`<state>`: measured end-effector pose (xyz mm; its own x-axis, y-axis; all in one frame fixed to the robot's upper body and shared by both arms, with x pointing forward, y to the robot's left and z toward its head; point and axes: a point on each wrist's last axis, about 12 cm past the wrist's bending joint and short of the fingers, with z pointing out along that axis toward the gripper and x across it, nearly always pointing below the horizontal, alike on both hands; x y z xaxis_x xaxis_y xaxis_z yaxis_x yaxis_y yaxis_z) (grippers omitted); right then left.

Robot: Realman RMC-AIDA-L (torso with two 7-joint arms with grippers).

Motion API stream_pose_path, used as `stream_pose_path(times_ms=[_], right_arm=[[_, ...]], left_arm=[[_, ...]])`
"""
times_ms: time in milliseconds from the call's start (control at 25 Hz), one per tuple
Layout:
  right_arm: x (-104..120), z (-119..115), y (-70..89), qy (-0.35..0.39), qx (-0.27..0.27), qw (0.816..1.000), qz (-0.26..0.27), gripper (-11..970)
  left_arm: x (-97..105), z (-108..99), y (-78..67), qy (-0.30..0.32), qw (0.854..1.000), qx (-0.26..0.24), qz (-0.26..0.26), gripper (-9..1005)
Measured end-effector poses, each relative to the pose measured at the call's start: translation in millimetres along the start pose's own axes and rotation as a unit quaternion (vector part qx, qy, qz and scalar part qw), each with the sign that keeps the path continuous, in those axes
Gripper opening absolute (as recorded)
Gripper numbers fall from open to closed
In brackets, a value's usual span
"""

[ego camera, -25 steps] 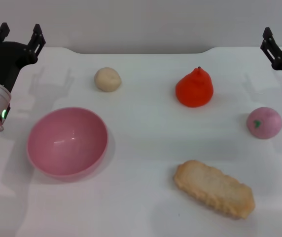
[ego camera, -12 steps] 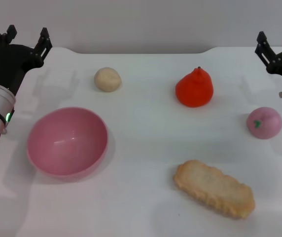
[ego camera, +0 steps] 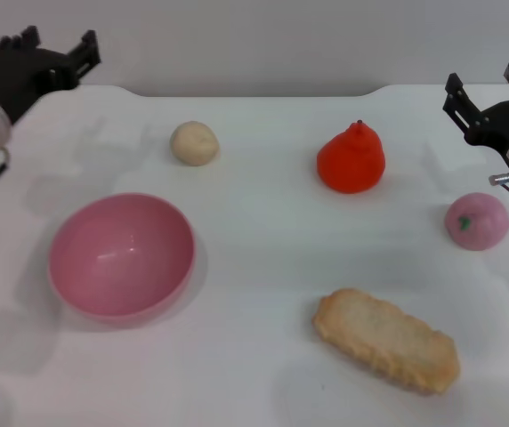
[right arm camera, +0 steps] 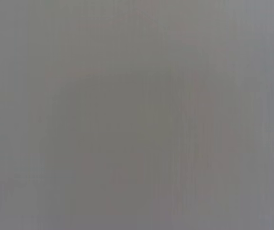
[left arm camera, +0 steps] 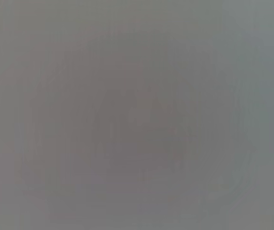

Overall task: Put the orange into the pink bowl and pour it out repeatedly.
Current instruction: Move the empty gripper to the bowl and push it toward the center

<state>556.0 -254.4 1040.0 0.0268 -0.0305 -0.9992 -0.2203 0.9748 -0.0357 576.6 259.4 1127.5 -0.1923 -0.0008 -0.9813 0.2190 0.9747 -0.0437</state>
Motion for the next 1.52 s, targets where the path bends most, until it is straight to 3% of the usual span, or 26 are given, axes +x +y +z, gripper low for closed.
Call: stream_pose_path(times_ms=[160,280,480,640,960,1520], right_arm=[[-3,2,1.3,-0.004,-0.003,1.000,0.001,784],[-5,6,2.1,-0.004,-0.005,1.000,0.001,782],[-7,10,3.1,-0.003,-0.008,1.000,0.001,777],[-7,10,4.0,-0.003,-0.011,1.000,0.000,774],[-6,8,2.9,-0.001,-0.009,1.000,-0.001,767],[-5,7,1.3,-0.001,-0.005,1.000,-0.003,755]], left_arm=[[-32,-19,-0.1,0.074,0.997,-0.022,0.026,783],[-43,-34,-8.1,0.161,0.985,-0.015,0.055,782],[-46,-43,-22.5,0.264,0.962,0.011,0.071,782],[-39,-44,-28.4,0.327,0.942,0.003,0.081,782],[-19,-31,-32.9,0.390,0.916,-0.015,0.097,782],[-9,-17,-38.1,0.413,0.905,-0.008,0.103,782]])
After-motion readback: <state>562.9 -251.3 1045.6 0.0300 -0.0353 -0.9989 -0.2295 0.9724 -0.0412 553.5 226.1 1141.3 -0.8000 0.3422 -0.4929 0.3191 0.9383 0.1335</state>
